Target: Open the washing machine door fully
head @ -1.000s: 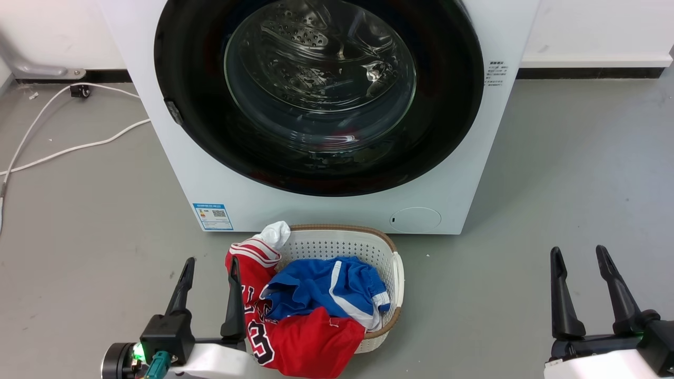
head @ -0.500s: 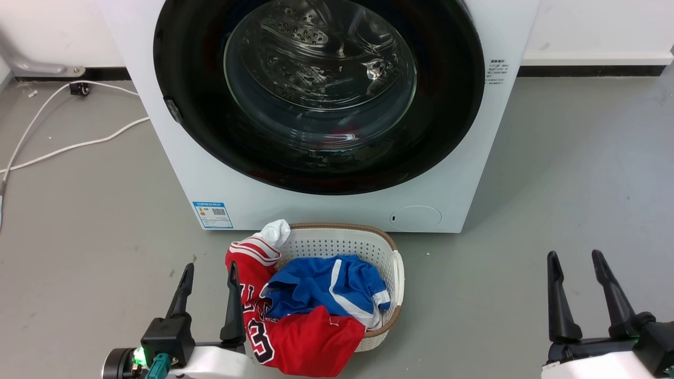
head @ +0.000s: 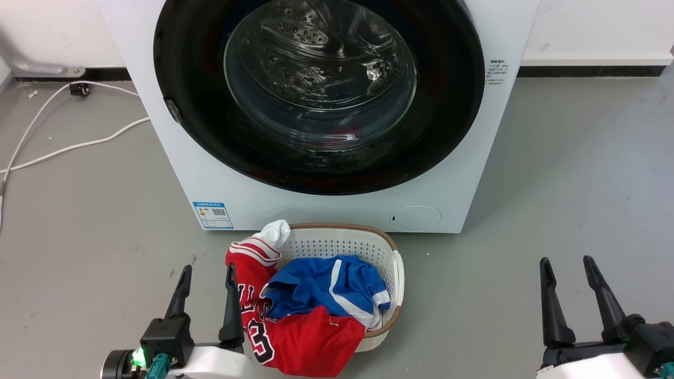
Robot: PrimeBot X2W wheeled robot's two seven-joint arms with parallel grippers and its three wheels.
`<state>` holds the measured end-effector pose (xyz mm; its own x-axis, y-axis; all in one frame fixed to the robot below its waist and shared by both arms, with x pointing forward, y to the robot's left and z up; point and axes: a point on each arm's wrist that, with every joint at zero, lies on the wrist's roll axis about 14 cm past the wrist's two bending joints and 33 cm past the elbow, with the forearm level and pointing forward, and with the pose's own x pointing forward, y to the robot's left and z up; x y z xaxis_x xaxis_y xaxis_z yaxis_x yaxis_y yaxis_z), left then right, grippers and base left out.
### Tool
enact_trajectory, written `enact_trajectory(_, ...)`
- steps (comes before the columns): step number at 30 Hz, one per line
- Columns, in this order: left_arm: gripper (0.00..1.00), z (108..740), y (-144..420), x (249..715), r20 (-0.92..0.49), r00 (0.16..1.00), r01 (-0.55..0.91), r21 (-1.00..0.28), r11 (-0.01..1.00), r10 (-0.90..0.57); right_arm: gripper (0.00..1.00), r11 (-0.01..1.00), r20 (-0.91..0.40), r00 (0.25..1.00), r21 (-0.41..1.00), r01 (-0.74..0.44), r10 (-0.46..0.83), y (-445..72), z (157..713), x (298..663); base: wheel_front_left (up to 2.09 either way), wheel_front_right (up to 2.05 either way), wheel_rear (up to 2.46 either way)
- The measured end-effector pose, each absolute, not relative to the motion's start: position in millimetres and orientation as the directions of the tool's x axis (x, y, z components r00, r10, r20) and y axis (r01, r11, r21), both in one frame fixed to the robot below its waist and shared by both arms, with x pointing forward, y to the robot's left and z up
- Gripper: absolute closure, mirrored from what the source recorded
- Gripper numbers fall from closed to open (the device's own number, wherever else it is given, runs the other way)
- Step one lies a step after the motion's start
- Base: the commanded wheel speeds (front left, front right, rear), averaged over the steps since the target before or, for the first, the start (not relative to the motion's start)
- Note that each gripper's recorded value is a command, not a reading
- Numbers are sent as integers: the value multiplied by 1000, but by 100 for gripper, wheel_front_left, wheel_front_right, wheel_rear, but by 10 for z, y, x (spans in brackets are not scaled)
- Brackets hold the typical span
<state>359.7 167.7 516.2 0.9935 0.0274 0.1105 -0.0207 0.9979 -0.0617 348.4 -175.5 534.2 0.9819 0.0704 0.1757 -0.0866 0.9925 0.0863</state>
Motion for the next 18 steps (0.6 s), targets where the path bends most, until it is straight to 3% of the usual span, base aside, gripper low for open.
enact_trajectory(1, 0, 5163, 1676, 3597, 111, 993, -21, -61, 998, 27, 65, 992, 176, 982, 86, -87, 71, -1754, 5342, 3484, 0, 0, 0)
enact_trajectory(2, 0, 5163, 1678, 3597, 111, 993, -21, -61, 998, 28, 100, 992, 176, 982, 87, -89, 72, -1748, 5343, 3485, 0, 0, 0)
enact_trajectory(5, 0, 5165, 1680, 3597, 111, 993, -22, -60, 998, 28, 100, 990, 175, 982, 109, -95, 75, -1728, 5334, 3484, 0, 0, 0)
enact_trajectory(9, 0, 5173, 1681, 3593, 114, 993, -22, -59, 998, 29, 100, 927, 149, 989, 371, -62, 6, -1809, 5220, 3472, 0, 0, 0)
enact_trajectory(13, 0, 5182, 1684, 3588, 117, 993, -22, -59, 998, 29, 100, 734, 96, 993, 679, -17, -65, -1837, 5067, 3457, 0, 0, 0)
enact_trajectory(18, 0, 5186, 1683, 3591, 118, 993, -22, -58, 998, 28, 100, 431, 70, 981, 902, 15, -180, -2029, 5074, 3490, 0, 0, 0)
